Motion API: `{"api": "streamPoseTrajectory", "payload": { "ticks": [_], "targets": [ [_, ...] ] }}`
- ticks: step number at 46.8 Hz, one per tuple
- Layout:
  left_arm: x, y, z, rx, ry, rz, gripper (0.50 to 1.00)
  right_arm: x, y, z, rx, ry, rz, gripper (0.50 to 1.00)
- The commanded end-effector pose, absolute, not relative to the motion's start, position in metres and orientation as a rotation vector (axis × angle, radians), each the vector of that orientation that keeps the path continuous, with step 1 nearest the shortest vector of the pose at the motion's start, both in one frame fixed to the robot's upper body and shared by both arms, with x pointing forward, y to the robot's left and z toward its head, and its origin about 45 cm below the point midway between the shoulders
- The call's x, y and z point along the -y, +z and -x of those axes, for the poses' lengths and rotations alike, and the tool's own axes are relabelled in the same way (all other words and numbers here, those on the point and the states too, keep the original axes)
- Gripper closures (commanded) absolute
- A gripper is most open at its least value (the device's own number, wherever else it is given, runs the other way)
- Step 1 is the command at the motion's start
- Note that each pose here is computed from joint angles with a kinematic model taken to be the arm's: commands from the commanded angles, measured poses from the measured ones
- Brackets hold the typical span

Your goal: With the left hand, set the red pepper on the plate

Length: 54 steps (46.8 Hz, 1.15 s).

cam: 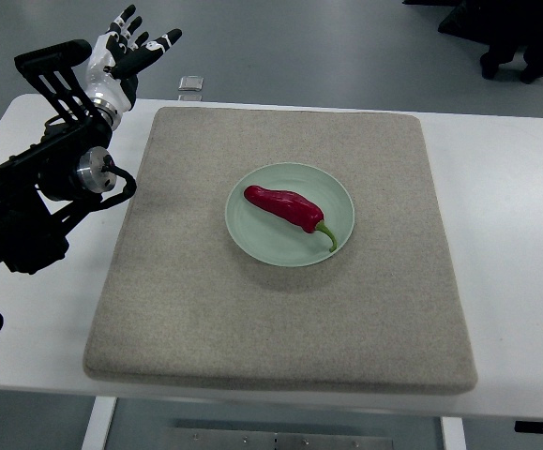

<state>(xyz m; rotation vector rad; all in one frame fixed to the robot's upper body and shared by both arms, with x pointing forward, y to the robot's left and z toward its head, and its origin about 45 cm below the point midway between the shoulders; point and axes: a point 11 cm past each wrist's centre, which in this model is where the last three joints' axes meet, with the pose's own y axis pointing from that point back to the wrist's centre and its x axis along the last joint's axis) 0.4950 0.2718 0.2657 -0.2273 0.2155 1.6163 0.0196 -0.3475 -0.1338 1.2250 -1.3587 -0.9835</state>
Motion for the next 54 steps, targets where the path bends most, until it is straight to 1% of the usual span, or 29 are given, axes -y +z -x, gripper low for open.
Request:
{"api": "streamPoseTrajectory", "payload": {
  "ticks": [1, 7, 14, 19, 27, 48, 54],
  "targets": [
    [-0.271, 0.258, -0.492, -0.285, 1.611, 0.29, 0.5, 0.347, -0.134, -0.02, 1.359, -0.983, -1.225, 0.568],
    [-0.281, 0.249, -0.486, -0.372, 1.606, 0.391, 0.5, 0.347, -0.134, -0.02, 1.359, -0.983, -1.225, 0.568],
    [-0.286, 0.232, -0.481, -0.426, 1.617, 0.415, 0.5, 0.347, -0.134, -0.02, 1.359, -0.983, -1.225, 0.568],
    [-0.279, 0.216, -0.478, -0.477, 1.611, 0.423, 0.5, 0.347, -0.134, -0.02, 1.359, -0.983, -1.225, 0.568],
    [-0.281, 0.206, -0.476, -0.59, 1.622, 0.492, 0.5, 0.347, -0.134, -0.019, 1.358, -0.984, -1.224, 0.568],
    [-0.281, 0.21, -0.477, -0.569, 1.62, 0.494, 0.5, 0.344, -0.134, -0.02, 1.351, -0.994, -1.237, 0.568],
    [-0.284, 0.212, -0.477, -0.545, 1.622, 0.489, 0.5, 0.343, -0.134, -0.02, 1.351, -0.993, -1.24, 0.568]
  ]
}}
